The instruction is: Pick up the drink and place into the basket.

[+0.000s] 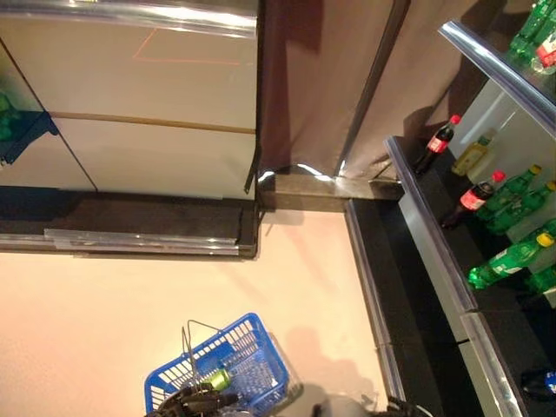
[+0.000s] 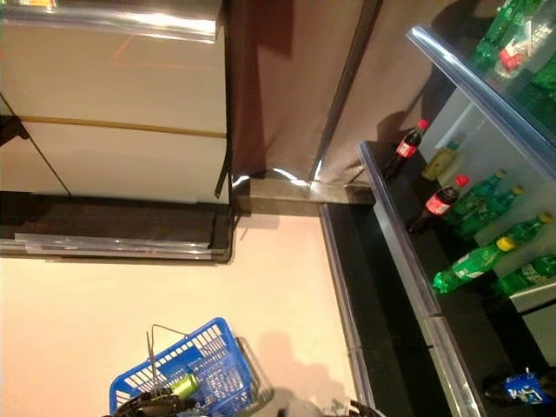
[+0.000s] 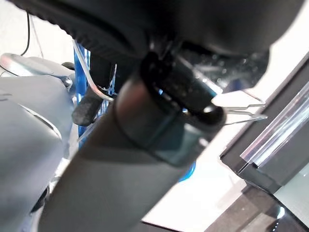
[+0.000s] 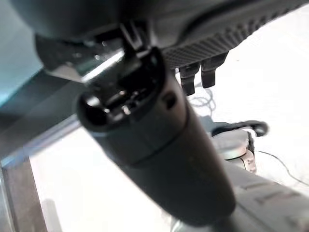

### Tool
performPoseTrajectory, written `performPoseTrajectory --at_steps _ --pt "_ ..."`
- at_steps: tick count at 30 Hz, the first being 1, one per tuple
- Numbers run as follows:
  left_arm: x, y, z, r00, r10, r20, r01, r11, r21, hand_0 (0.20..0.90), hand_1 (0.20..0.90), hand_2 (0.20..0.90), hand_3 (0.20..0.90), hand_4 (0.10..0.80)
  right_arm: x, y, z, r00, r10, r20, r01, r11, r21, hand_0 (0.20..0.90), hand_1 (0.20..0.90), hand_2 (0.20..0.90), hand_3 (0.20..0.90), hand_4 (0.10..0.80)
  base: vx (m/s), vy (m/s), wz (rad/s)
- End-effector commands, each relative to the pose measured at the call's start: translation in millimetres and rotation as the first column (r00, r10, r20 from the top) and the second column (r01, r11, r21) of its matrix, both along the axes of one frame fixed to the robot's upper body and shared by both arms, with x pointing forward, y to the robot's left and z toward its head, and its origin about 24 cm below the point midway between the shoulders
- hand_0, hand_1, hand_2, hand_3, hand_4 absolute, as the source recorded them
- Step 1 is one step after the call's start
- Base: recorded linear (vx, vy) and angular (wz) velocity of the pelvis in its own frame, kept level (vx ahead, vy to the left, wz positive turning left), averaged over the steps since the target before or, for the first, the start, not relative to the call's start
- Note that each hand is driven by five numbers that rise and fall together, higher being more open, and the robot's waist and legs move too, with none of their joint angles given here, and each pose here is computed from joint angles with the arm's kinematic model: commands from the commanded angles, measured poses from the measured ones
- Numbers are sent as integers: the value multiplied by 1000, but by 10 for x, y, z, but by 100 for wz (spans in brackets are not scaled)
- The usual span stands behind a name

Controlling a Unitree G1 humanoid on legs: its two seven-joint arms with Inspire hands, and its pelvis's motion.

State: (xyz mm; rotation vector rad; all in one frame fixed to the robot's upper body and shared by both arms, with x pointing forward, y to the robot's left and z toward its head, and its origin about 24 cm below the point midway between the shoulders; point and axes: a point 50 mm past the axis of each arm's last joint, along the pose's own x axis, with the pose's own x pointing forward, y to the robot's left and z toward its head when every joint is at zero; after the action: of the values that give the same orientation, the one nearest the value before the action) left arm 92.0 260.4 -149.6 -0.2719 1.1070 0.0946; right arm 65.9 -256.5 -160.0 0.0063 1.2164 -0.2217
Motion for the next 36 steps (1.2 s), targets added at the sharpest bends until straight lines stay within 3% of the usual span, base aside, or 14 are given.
performPoseTrajectory --at_steps 1,14,19,27,36 --pt "369 -7 147 980 -63 188 68 997 -21 300 300 300 200 100 -106 -126 22 1000 -20 -22 19 999 -36 900 900 900 900 800 205 -66 5" --pt "114 -29 55 989 -78 124 80 997 -15 300 300 300 200 100 -239 -183 21 997 -51 -62 48 998 -45 900 900 900 900 800 349 -151 21" --pt "167 -80 72 983 -79 166 88 995 -49 300 300 300 200 100 -41 -194 57 999 -30 10 31 999 -36 900 900 900 900 800 281 -256 -14" --pt "310 -211 93 971 -58 233 82 992 -95 300 300 300 200 100 -27 -305 97 999 -43 12 44 995 -86 900 900 900 900 800 96 -135 -29" --pt "318 -154 113 970 -25 243 49 994 -94 300 300 300 200 100 -31 -299 87 999 -37 -19 35 995 -91 900 900 900 900 800 225 53 -46"
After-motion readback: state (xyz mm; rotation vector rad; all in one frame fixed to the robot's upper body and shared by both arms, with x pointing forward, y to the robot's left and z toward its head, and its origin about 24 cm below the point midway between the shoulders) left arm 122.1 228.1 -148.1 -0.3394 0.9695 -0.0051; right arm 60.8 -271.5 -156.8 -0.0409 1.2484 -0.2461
